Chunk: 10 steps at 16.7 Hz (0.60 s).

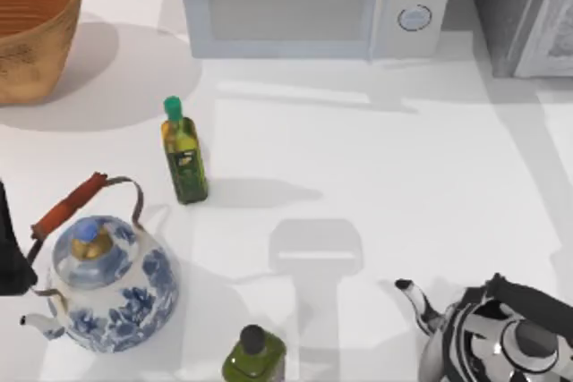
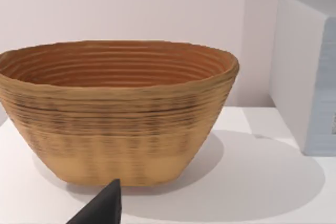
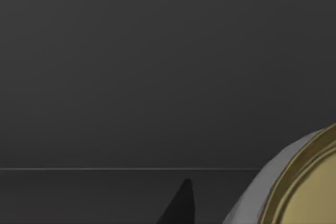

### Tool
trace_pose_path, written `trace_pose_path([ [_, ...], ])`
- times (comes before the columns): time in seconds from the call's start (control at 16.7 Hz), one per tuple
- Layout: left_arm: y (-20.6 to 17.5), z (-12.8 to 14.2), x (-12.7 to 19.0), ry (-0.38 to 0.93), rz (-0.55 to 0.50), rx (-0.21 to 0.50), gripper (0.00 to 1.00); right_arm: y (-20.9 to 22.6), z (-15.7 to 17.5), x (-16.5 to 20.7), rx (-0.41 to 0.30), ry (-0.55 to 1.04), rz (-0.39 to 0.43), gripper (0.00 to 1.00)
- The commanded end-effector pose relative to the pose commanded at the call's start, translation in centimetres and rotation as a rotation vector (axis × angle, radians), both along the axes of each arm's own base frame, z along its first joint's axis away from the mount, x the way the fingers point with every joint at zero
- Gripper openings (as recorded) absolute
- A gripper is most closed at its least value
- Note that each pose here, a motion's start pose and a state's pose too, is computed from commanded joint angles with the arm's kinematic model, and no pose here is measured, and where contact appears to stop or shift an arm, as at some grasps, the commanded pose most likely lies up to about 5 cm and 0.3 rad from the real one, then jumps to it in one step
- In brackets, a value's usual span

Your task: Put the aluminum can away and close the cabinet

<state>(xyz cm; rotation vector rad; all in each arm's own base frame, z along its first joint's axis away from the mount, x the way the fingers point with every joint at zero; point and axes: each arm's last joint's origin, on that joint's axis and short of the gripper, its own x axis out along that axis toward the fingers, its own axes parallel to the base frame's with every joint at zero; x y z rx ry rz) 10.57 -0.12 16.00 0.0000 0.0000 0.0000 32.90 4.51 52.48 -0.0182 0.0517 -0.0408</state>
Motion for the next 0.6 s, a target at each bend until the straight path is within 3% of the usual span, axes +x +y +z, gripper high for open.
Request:
trace_pose_path([
  [0.24,0.0,0.0,0.0,0.0,0.0,0.0,1.0,-0.1,1.7,3.5,0.013,-0.05,0.011,0.0],
  [0.6,0.0,0.0,0.0,0.0,0.0,0.0,1.0,0.0,0.6,7.4,0.023,-0.051,0.038,0.0],
])
